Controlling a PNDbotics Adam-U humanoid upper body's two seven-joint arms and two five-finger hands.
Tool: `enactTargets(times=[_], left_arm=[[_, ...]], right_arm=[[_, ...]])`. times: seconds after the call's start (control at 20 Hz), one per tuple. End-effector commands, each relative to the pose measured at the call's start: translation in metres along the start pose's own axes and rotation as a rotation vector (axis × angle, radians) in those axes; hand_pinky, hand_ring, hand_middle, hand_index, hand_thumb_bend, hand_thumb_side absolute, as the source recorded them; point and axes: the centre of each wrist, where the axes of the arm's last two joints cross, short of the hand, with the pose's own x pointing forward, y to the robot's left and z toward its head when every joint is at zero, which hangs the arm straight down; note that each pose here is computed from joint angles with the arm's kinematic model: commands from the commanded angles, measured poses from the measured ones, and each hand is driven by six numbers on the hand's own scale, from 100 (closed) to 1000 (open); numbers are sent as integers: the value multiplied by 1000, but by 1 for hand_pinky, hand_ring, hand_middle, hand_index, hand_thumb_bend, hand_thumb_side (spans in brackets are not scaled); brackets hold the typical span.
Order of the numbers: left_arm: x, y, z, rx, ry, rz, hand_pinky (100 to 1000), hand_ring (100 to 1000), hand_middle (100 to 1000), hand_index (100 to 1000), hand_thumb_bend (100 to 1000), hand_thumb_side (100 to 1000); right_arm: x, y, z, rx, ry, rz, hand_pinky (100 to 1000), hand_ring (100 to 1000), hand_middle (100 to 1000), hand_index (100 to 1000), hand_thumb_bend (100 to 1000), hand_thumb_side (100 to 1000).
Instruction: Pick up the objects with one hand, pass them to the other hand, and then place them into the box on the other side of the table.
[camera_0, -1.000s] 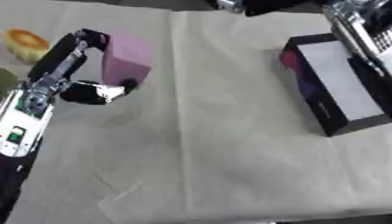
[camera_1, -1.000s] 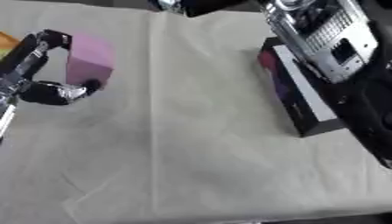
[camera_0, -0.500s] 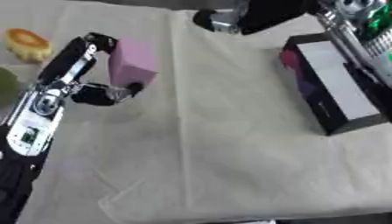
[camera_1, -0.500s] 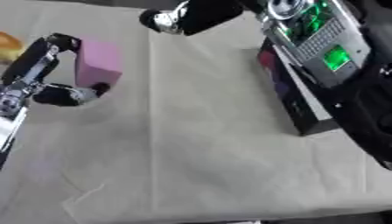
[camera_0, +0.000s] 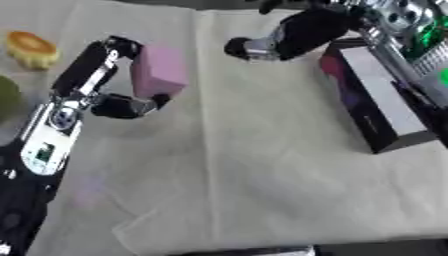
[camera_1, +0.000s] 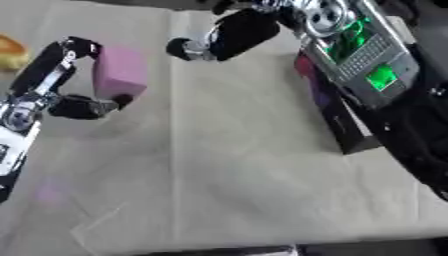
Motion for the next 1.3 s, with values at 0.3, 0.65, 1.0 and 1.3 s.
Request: enactTargets(times=[0.3, 0.65, 1.0, 1.3], left_arm=[[14, 5, -16, 36, -42, -10, 681, 603, 416, 379, 100, 344], [29, 0, -29, 36, -80, 10, 680, 602, 415, 380, 100, 355], [37, -2, -37, 31, -105, 7, 680, 603, 417, 384, 100, 330], [42, -4, -41, 24, -136, -5, 681, 604, 419, 386, 100, 300]], right_arm=[[5, 0, 1, 14, -5, 27, 776, 845, 925, 932, 511, 217], [8, 4, -2, 44, -8, 24, 776, 847, 928, 934, 504, 223], [9, 7, -3, 65, -10, 26, 776, 851, 929, 935, 501, 231], [9, 10, -4, 84, -7, 24, 776, 856, 929, 936, 499, 239]])
